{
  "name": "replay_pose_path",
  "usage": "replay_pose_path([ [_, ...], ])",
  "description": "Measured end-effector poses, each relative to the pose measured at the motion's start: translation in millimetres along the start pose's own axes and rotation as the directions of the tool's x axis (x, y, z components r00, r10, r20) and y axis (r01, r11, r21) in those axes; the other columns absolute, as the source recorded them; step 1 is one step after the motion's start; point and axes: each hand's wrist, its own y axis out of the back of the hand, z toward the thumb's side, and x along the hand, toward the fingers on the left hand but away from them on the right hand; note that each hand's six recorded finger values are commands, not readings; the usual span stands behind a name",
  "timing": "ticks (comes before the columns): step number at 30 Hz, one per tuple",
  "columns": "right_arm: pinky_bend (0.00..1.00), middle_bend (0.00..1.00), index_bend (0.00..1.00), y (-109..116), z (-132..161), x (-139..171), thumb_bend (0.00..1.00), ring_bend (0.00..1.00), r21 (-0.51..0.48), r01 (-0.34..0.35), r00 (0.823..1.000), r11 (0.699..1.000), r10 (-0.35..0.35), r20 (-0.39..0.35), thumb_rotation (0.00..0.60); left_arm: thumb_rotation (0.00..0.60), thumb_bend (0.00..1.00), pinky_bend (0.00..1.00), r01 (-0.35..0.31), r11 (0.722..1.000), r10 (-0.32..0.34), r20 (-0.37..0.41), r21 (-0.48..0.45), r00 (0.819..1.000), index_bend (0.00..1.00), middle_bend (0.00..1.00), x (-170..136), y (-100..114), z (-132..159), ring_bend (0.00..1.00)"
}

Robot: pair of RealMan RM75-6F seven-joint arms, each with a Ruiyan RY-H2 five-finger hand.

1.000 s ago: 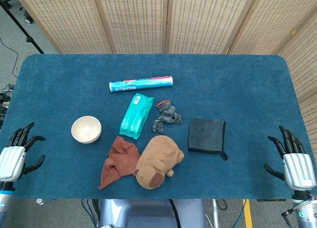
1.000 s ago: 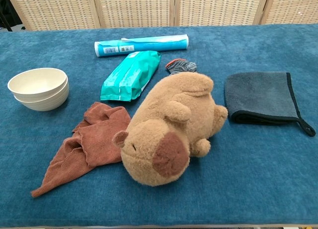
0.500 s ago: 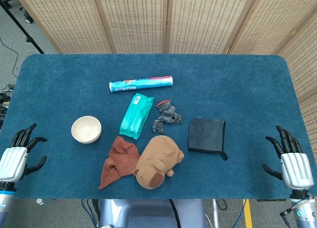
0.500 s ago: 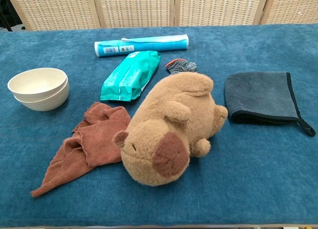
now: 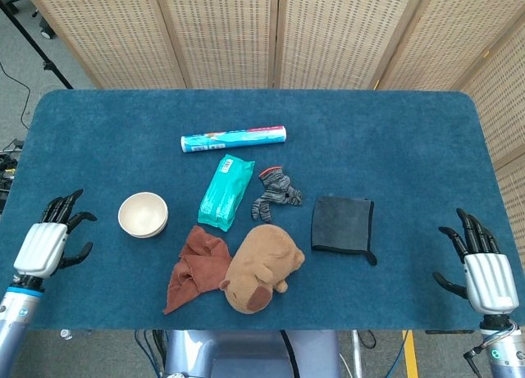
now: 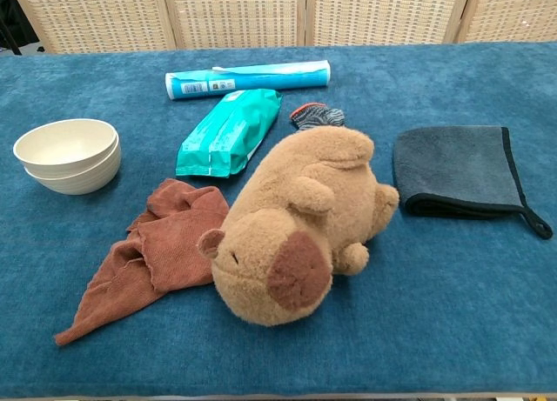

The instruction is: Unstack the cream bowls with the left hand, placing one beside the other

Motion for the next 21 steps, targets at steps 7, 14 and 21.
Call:
replay_pose_path([
  [7,0.15,0.00,0.22,-1,2,0,0.16,0.00,0.000,-0.003,1.000,1.000,0.003,-0.008,0.600,0.600,0.34,0.05,0.043,0.999,-0.044,0.026,0.033,0.999,0.37,0.04,20,-1,6,0.05],
  [14,0.15,0.00,0.22,-1,3,1,0.16,0.00,-0.002,-0.004,1.000,1.000,0.004,-0.011,0.600,0.600,0.35,0.05,0.098,0.993,-0.103,0.079,0.064,0.992,0.37,0.04,36,-12,22,0.05],
  [21,0.15,0.00,0.22,0,2,0,0.16,0.00,-0.007,-0.001,1.000,1.000,0.001,-0.008,0.600,0.600,0.35,0.05,0.117,0.989,-0.128,0.130,0.092,0.983,0.37,0.04,42,-19,41,0.05],
])
